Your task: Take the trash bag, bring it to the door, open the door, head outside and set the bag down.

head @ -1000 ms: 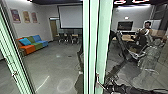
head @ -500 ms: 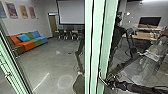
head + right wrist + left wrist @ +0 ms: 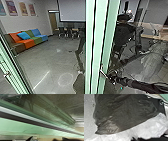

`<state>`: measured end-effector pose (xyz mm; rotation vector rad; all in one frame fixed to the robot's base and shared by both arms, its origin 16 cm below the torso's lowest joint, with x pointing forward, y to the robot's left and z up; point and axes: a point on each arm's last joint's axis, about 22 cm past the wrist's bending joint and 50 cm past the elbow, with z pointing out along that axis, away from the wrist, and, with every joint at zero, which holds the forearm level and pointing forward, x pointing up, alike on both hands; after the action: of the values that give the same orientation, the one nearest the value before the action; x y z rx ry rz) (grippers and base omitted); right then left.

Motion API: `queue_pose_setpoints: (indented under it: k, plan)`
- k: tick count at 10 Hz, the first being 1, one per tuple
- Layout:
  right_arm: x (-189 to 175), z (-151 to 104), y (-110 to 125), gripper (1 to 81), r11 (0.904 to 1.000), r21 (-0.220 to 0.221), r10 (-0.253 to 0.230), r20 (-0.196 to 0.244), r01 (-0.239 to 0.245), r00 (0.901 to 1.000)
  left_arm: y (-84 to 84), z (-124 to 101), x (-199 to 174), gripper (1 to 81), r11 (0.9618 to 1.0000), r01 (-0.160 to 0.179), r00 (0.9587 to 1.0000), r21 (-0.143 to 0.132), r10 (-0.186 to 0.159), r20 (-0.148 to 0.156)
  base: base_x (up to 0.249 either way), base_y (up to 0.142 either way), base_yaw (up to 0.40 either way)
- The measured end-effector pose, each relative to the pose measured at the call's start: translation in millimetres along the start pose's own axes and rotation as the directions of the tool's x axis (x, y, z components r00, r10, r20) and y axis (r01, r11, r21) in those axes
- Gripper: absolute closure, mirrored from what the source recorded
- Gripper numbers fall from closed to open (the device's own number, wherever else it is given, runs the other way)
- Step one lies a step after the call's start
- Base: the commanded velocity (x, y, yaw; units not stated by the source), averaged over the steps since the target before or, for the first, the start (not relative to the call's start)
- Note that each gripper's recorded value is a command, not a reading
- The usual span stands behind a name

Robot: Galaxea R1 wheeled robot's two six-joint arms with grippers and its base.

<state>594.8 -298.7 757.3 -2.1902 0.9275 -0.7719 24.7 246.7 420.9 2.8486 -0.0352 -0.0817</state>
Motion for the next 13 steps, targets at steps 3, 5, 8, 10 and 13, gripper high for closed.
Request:
queue_pose_setpoints:
  k: [3, 5, 8, 10, 13]
  plan:
    - [2.2, -7.2, 6.9, 1.0, 0.9992, 0.004, -0.040, 0.008, 0.040, 0.9991, 0.1, 0.1, -0.3, 81.1, 1.0000, 0.001, 1.0000, 0.000, -0.001, 0.002, 0.000, 0.000, 0.000]
    - [0.2, -11.3, 10.6, 1.0, 0.9961, 0.001, -0.089, 0.016, 0.089, 0.9959, 0.3, 0.1, -1.7, 81.1, 1.0000, 0.002, 1.0000, -0.002, -0.002, 0.008, 0.000, 0.000, 0.000]
    - [-5.2, -13.4, 13.4, 1.0, 0.9787, 0.001, -0.205, 0.021, 0.206, 0.9784, 0.4, 0.0, -3.1, 81.1, 1.0000, 0.002, 1.0000, -0.002, -0.002, 0.009, 0.000, 0.000, 0.000]
    - [-1.4, -14.7, 13.4, 1.0, 0.9687, -0.008, -0.248, 0.017, 0.248, 0.9686, 2.3, 0.6, -3.5, 81.1, 1.0000, 0.001, 1.0000, -0.004, -0.001, 0.008, 0.000, 0.000, 0.000]
    - [12.9, -18.3, 11.2, 1.0, 0.9578, -0.019, -0.287, 0.000, 0.287, 0.9579, 4.7, 1.3, -4.0, 81.1, 1.0000, 0.003, 1.0000, -0.008, -0.003, 0.009, 0.000, 0.000, 0.000]
